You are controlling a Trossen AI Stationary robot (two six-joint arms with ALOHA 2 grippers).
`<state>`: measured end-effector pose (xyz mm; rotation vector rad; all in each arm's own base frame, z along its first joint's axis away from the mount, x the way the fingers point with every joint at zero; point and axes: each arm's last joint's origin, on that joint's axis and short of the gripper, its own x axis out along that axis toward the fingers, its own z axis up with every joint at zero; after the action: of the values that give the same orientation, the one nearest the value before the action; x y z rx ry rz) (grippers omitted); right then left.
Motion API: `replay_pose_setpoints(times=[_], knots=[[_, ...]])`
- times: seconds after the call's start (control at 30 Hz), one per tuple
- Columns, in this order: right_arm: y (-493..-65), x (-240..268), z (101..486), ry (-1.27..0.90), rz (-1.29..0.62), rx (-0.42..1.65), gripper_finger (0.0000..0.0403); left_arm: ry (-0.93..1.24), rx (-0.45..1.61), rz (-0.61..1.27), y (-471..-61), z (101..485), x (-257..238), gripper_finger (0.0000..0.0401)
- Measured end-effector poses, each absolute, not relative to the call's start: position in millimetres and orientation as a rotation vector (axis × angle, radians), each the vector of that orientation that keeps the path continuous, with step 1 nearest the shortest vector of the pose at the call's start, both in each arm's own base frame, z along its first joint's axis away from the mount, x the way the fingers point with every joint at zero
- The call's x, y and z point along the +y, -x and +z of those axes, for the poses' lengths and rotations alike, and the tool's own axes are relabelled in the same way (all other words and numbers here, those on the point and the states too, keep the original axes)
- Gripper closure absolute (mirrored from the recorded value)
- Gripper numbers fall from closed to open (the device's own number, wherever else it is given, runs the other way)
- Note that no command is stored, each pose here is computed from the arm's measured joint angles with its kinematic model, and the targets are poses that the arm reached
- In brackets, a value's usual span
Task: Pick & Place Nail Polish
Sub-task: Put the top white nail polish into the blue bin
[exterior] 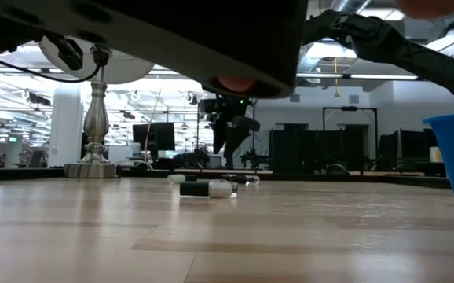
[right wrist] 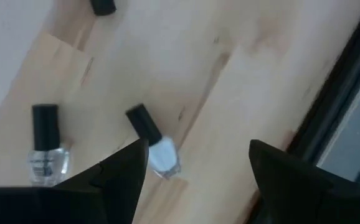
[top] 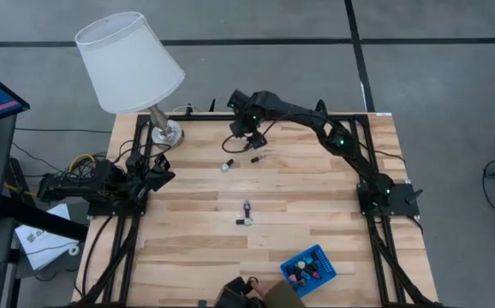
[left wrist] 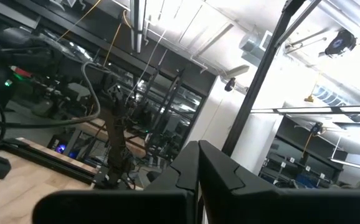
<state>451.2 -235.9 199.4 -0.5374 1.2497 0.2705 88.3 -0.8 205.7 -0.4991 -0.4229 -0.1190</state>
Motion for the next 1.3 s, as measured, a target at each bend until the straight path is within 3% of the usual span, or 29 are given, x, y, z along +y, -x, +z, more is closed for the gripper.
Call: replay_pose_setpoints(times=[0.3, 0.67, 1.03, 1.3], knots=[[-438, -254, 198, 0.451, 0.223, 1.287, 0.0132, 0.499, -0.423, -0.119, -88, 206, -1, 0.0400], [-439, -238, 204, 0.079, -0.001, 1.315, 0.0133, 0.500, -0.422, -0.119, -88, 206, -1, 0.0400], [-426, -213, 263, 0.061, 0.001, 1.260, 0.0133, 0.501, -0.376, -0.107, -93, 202, -1, 0.0400], [-392, -182, 353, 0.022, -0.043, 1.065, 0.0133, 0.504, -0.328, -0.083, -98, 198, -1, 0.0400]])
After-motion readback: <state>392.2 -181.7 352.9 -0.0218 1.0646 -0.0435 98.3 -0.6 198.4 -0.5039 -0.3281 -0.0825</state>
